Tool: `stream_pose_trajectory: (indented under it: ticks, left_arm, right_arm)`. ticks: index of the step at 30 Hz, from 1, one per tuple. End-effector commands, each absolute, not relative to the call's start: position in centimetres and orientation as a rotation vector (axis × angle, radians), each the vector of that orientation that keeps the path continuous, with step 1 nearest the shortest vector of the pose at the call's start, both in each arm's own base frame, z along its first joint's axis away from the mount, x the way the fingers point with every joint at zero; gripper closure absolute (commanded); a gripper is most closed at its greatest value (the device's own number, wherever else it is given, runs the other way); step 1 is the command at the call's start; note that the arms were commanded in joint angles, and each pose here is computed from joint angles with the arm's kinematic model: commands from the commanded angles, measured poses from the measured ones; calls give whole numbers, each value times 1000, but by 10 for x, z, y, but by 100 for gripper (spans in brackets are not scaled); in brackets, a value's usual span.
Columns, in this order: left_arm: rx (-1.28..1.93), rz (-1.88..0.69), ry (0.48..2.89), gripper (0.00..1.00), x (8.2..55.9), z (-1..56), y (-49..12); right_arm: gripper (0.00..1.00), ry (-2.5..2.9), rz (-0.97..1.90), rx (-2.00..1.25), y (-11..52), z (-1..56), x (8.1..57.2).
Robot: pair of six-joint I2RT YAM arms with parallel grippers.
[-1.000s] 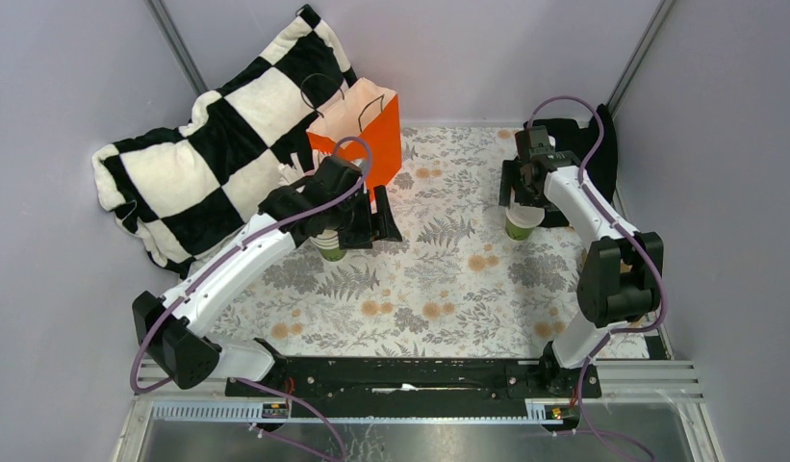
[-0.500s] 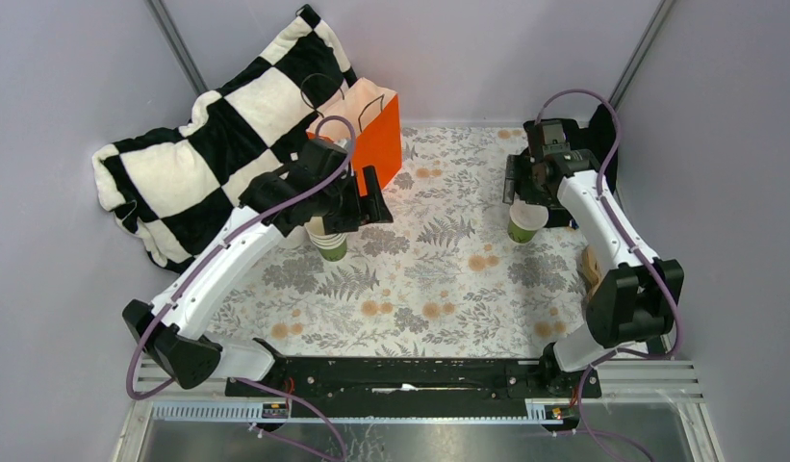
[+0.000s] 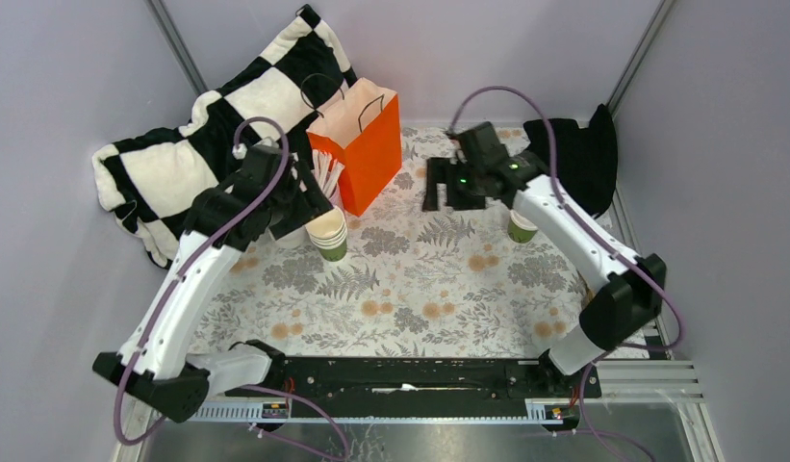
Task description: Pack the takeout coffee
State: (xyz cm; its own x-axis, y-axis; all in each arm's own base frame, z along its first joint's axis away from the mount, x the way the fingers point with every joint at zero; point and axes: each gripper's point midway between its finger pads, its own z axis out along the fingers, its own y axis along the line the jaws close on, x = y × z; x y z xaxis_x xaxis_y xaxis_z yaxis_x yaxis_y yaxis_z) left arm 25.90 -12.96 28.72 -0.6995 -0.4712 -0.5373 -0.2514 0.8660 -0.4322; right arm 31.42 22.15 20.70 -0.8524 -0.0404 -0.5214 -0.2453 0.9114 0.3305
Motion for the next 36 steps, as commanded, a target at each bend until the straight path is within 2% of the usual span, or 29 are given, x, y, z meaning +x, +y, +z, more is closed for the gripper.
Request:
stream_pose_trajectory:
  ticks: [1,3,8,11,14,16,20,33,36]
  left_arm:
    - [-683,-365,2279,21,246,288,-103]
    - [-673,-350,2289,16,238,286,-99]
    - [-631,-374,2296,14,221,288,-95]
    - [-627,-431,2296,14,211,289,-98]
    - [-621,-487,2282,13,200,290,-99]
    - [-605,-497,2281,13,198,292,-100]
    - [-567,-489,2283,13,198,296,-99]
    - [-513,-478,2293,12,193,295,-98]
    - [-513,-475,2296,11,193,294,-97]
  right_arm:
    - [14,2454,744,-141,316,232,329]
    - [17,2438,717,-116,344,228,334]
    - [23,2379,681,-121,406,225,339]
    - [33,2366,615,-172,433,219,334]
    - [43,2382,353,-178,432,190,338]
    - [44,2381,303,-198,435,182,336]
    - [46,2328,242,-275,448,180,333]
    - [63,2237,108,-332,458,180,339]
    - [63,2226,99,-347,461,182,339]
